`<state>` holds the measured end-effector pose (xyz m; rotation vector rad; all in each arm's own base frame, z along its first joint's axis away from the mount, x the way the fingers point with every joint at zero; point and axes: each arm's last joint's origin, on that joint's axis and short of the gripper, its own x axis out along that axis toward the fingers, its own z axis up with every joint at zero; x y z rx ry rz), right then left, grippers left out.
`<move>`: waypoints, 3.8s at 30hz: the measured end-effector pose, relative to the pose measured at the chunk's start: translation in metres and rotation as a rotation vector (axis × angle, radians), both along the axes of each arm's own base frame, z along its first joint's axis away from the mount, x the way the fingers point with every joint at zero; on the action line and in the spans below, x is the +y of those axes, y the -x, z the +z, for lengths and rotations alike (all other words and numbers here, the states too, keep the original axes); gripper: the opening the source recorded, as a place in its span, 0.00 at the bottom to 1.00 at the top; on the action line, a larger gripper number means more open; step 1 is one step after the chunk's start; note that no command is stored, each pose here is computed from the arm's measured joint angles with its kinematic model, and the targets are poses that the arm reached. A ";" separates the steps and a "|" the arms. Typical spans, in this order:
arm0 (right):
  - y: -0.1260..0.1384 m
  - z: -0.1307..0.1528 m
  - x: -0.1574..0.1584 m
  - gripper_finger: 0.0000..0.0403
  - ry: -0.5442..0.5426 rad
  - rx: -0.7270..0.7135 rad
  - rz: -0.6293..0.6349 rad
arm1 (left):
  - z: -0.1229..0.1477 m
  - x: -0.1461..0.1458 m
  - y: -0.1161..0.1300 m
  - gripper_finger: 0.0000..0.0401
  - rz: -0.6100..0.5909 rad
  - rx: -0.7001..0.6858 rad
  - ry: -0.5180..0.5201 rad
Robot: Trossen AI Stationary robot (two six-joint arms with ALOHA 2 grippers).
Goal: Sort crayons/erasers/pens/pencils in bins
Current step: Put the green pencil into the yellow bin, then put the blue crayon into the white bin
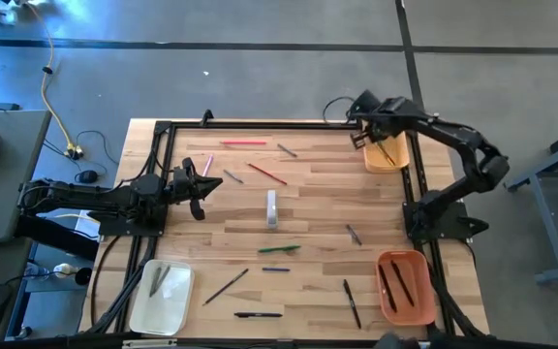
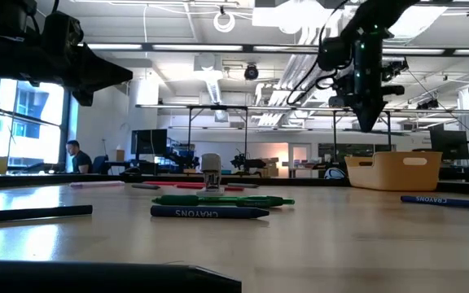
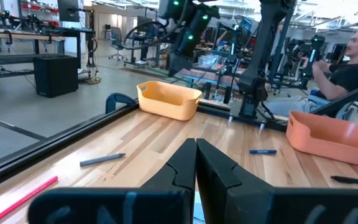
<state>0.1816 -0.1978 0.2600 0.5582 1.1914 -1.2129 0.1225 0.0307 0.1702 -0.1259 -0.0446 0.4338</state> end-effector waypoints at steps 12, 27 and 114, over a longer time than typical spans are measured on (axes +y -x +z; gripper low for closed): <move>0.010 -0.036 -0.051 0.02 -0.075 0.062 0.129 | 0.000 0.000 0.000 0.00 0.000 0.000 0.000; 0.029 -0.081 -0.048 0.02 -0.123 0.088 0.083 | 0.000 0.000 0.000 0.00 0.000 0.000 0.000; -0.037 -0.125 0.276 0.26 -0.305 -0.149 0.262 | 0.004 -0.002 -0.077 0.00 -0.269 0.221 0.182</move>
